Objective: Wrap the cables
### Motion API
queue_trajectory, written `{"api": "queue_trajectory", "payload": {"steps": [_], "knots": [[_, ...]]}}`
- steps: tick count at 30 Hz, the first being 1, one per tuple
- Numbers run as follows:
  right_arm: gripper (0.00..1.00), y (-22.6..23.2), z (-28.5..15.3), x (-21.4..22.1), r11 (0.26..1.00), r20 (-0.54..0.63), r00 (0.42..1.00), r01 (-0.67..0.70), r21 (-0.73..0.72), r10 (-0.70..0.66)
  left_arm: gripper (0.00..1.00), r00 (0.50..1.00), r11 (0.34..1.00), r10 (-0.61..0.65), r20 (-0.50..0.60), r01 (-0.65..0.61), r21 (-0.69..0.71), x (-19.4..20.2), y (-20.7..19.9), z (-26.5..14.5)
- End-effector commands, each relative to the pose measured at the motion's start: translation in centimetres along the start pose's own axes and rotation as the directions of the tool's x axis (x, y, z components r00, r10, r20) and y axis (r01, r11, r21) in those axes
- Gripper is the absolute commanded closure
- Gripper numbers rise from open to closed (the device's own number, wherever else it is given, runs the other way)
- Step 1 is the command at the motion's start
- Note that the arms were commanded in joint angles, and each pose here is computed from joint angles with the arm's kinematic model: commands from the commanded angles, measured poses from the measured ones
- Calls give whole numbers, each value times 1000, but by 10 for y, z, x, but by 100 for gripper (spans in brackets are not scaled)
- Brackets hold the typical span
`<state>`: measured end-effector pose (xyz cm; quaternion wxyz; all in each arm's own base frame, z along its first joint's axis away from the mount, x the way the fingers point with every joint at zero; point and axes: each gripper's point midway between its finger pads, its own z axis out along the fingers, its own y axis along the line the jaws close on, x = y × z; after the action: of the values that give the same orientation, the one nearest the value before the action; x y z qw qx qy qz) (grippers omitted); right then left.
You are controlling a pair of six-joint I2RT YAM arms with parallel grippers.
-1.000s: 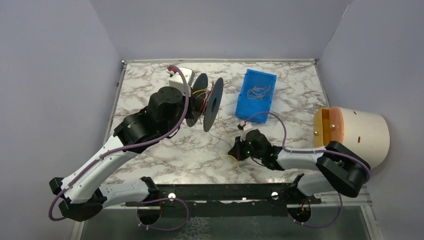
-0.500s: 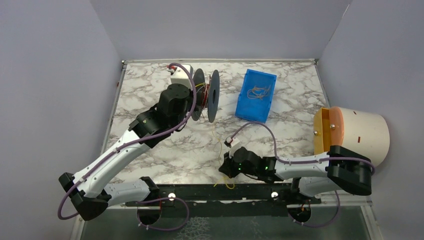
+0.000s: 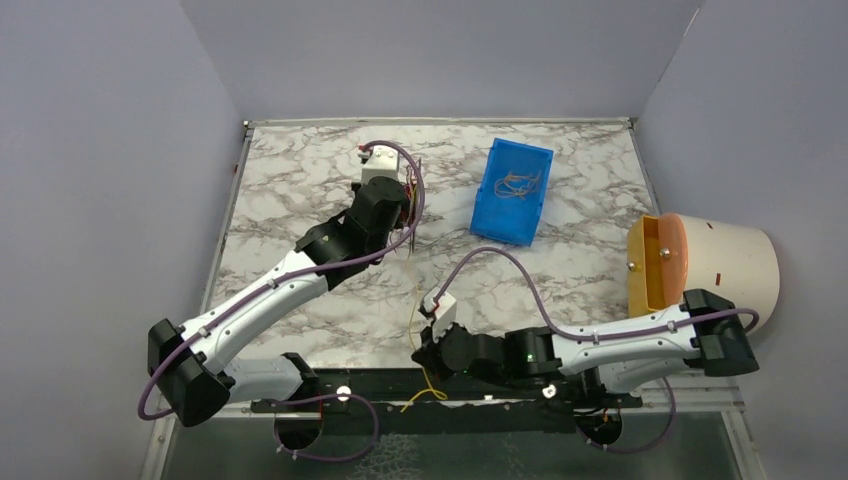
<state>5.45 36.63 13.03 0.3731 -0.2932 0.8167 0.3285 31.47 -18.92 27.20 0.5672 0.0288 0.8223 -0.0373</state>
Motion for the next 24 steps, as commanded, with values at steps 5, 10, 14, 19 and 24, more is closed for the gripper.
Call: {"api": "queue_trajectory", "payload": {"steps": [5,10,14,19,24], "knots": [[99,20,-45,-43,992,60,993,97,82,-102,100,997,996,-31,71,37,-80,4,13,11],[99,26,-64,-75,985,91,985,141,97,-149,100,999,997,-32,28,33,-66,29,12,15],[99,22,-84,-107,973,139,970,182,141,-201,100,1000,999,-15,-5,15,-31,43,8,16],[99,9,-113,-145,945,206,930,264,195,-303,100,999,999,5,-40,-3,40,57,0,12],[99,-7,-121,-180,929,239,905,308,205,-352,100,997,994,46,-68,-39,101,71,-6,6]]}}
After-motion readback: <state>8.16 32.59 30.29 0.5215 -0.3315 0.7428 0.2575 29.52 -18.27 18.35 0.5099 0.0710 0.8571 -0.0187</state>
